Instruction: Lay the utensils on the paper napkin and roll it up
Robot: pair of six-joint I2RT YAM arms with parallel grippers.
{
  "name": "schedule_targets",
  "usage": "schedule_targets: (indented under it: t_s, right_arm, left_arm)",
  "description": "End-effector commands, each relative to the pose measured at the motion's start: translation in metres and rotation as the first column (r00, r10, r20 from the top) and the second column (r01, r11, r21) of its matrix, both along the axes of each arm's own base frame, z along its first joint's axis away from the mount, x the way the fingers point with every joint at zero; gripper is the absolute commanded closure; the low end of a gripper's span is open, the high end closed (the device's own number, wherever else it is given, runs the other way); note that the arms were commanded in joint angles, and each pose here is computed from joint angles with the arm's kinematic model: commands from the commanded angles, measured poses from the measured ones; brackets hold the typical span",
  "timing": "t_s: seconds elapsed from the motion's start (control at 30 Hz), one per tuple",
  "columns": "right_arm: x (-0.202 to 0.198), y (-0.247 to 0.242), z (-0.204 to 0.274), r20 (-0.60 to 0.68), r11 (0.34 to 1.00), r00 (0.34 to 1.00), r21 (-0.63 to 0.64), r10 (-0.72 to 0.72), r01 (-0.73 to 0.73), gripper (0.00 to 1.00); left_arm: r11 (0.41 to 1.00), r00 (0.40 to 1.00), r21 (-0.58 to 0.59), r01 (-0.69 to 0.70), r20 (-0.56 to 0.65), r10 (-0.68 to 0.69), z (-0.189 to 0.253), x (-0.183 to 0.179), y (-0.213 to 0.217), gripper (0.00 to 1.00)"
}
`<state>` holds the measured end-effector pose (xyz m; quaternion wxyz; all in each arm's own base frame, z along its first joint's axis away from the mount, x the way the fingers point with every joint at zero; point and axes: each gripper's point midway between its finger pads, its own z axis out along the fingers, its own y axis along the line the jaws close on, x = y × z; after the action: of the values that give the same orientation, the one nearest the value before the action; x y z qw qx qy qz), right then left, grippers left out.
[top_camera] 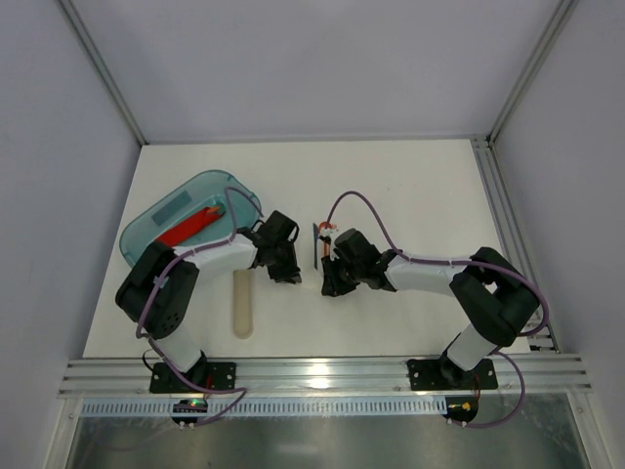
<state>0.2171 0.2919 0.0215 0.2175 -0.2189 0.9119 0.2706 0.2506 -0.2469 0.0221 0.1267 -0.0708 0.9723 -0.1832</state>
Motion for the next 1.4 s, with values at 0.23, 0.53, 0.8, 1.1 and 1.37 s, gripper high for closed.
schedule_targets:
  t_s: [0.23, 0.53, 0.8, 1.1, 1.37]
  right_arm:
    - [0.005, 0.006, 0.010, -0.006, 1.000, 1.000, 0.025, -0.003, 0.003, 0.76]
    - [0.004, 0.005, 0.010, -0.008, 1.000, 1.000, 0.025, -0.010, 0.010, 0.76]
    - [0.005, 0.002, 0.013, 0.008, 1.000, 1.000, 0.021, -0.011, 0.011, 0.76]
    - [0.005, -0.001, 0.013, 0.011, 1.000, 1.000, 0.009, -0.014, 0.014, 0.75]
    - [0.008, -0.006, 0.026, 0.018, 0.999, 0.999, 0.017, -0.039, 0.038, 0.70]
  left_arm:
    - [0.998, 0.996, -0.057, 0.037, 0.079, -0.032, 0.033, 0.010, -0.010, 0.78]
    - [0.957, 0.981, -0.248, 0.148, 0.161, -0.111, 0.071, 0.027, -0.056, 0.77]
    - [0.947, 0.981, -0.273, 0.168, 0.141, -0.133, 0.051, 0.031, -0.067, 0.78]
    - [0.960, 0.977, -0.225, 0.167, 0.166, -0.131, 0.042, 0.039, -0.063, 0.78]
    - [0.959, 0.974, -0.209, 0.190, 0.162, -0.157, 0.034, 0.039, -0.062, 0.80]
